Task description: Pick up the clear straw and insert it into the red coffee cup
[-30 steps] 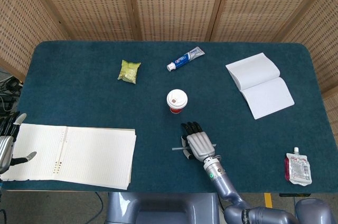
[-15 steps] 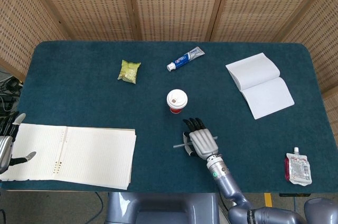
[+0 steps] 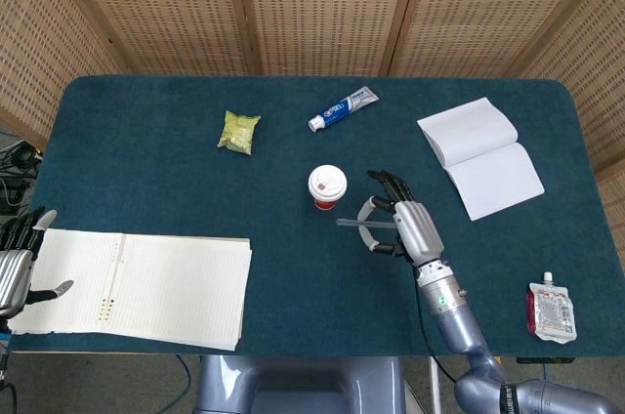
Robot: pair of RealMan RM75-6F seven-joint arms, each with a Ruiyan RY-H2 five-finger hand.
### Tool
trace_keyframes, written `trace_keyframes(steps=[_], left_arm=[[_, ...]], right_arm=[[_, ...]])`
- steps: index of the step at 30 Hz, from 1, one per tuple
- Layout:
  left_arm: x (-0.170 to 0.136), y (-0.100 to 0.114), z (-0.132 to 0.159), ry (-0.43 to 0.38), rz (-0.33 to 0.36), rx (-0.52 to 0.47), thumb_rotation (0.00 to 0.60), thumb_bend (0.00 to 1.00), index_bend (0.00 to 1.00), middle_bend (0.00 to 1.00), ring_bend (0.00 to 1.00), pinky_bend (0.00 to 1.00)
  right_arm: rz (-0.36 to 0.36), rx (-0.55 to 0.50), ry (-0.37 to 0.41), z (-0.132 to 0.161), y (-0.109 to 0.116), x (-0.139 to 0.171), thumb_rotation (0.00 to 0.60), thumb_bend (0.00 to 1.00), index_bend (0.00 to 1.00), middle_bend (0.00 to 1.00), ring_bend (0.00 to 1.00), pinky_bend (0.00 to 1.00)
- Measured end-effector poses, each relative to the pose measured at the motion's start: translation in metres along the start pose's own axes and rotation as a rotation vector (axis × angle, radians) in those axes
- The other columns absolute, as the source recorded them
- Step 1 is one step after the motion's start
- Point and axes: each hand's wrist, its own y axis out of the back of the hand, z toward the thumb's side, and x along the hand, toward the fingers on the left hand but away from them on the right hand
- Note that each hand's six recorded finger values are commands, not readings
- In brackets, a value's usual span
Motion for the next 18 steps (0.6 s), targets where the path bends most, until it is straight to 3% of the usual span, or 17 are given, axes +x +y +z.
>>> trace_keyframes(steps=[12,18], left_arm=[[0.008,-0.015,0.005,-0.008,-0.045,0.016,0.600,0.00,0.00,0.00,0.00,0.00],[0.015,-0.025,0.002,0.012,-0.051,0.040,0.600,0.00,0.00,0.00,0.00,0.00]], right_arm=[[-0.107,-0.709,0.056,0.035,0.054,-0.045,0.600,0.61,0.59,0.20,0.00,0.00],[-0.099,-0.761,0.038,0.032,0.043,-0.075,0.600,0.61,0.60,0.20,0.00,0.00]])
